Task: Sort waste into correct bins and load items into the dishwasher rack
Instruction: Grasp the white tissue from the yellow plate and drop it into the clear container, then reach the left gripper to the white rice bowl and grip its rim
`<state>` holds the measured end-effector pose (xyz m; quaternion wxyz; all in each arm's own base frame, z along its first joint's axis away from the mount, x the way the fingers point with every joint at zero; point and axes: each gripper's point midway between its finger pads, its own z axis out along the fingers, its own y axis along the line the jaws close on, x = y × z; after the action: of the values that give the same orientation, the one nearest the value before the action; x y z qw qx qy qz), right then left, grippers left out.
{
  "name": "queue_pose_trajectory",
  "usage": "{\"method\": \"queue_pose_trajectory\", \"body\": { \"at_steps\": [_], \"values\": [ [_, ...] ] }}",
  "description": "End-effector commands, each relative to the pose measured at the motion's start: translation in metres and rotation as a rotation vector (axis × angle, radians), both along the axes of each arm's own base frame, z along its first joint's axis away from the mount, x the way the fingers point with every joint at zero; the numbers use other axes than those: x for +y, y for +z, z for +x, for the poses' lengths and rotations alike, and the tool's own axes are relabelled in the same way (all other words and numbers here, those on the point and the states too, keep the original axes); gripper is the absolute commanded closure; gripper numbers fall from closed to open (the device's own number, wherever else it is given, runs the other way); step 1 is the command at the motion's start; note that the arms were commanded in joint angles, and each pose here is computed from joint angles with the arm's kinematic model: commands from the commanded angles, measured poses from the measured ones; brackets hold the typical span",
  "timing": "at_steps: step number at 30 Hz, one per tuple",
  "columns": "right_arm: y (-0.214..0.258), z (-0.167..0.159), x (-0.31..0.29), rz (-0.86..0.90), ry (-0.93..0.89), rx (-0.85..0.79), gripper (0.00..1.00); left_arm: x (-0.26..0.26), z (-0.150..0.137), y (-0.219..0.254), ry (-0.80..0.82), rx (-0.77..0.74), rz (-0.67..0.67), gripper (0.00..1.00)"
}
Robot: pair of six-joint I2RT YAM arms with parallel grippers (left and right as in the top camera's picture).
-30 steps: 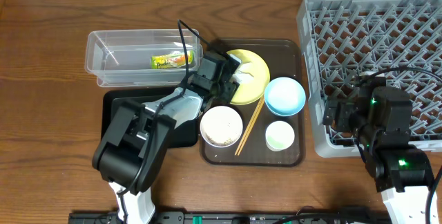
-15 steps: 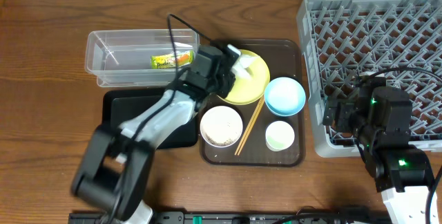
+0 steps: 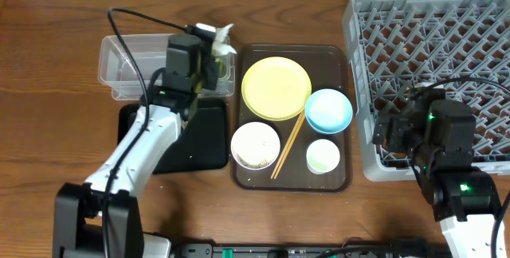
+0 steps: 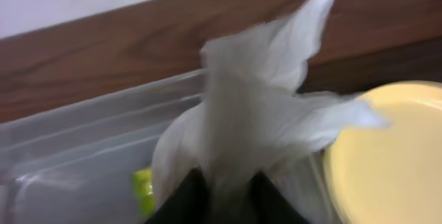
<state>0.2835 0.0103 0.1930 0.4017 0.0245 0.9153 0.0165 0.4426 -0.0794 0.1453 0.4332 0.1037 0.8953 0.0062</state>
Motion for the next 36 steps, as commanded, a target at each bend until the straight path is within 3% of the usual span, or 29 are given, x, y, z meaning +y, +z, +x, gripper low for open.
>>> {"method": "queue_pose_trajectory", "body": {
  "at_steps": [1,5,8,14,18,26,32,36],
  "values": [
    [0.01,0.002,0.004,0.008,0.011,-0.022,0.01,0.015,0.005,-0.004,0.05,0.009,0.003,0.48],
    [0.01,0.002,0.004,0.008,0.011,-0.022,0.01,0.014,0.001,0.013,0.045,-0.024,-0.011,0.32],
    [0.009,0.002,0.004,0.008,0.011,-0.02,0.01,0.009,-0.017,0.031,0.079,-0.013,-0.085,0.21],
    [0.009,0.002,0.004,0.008,0.011,-0.018,0.01,-0.034,-0.074,0.038,0.058,0.145,-0.283,0.16],
    [0.009,0.001,0.004,0.008,0.011,-0.017,0.01,-0.069,-0.109,0.016,0.021,0.288,-0.289,0.11],
    [0.008,0.001,0.004,0.008,0.011,-0.015,0.01,-0.137,-0.147,-0.039,-0.002,0.495,-0.295,0.12],
    [0.008,0.001,0.004,0.008,0.012,-0.015,0.01,-0.164,-0.17,-0.088,-0.011,0.619,-0.225,0.24],
    [0.008,0.001,0.005,0.009,0.013,-0.014,0.01,-0.175,-0.175,-0.109,-0.031,0.647,-0.193,0.38]
  ]
}}
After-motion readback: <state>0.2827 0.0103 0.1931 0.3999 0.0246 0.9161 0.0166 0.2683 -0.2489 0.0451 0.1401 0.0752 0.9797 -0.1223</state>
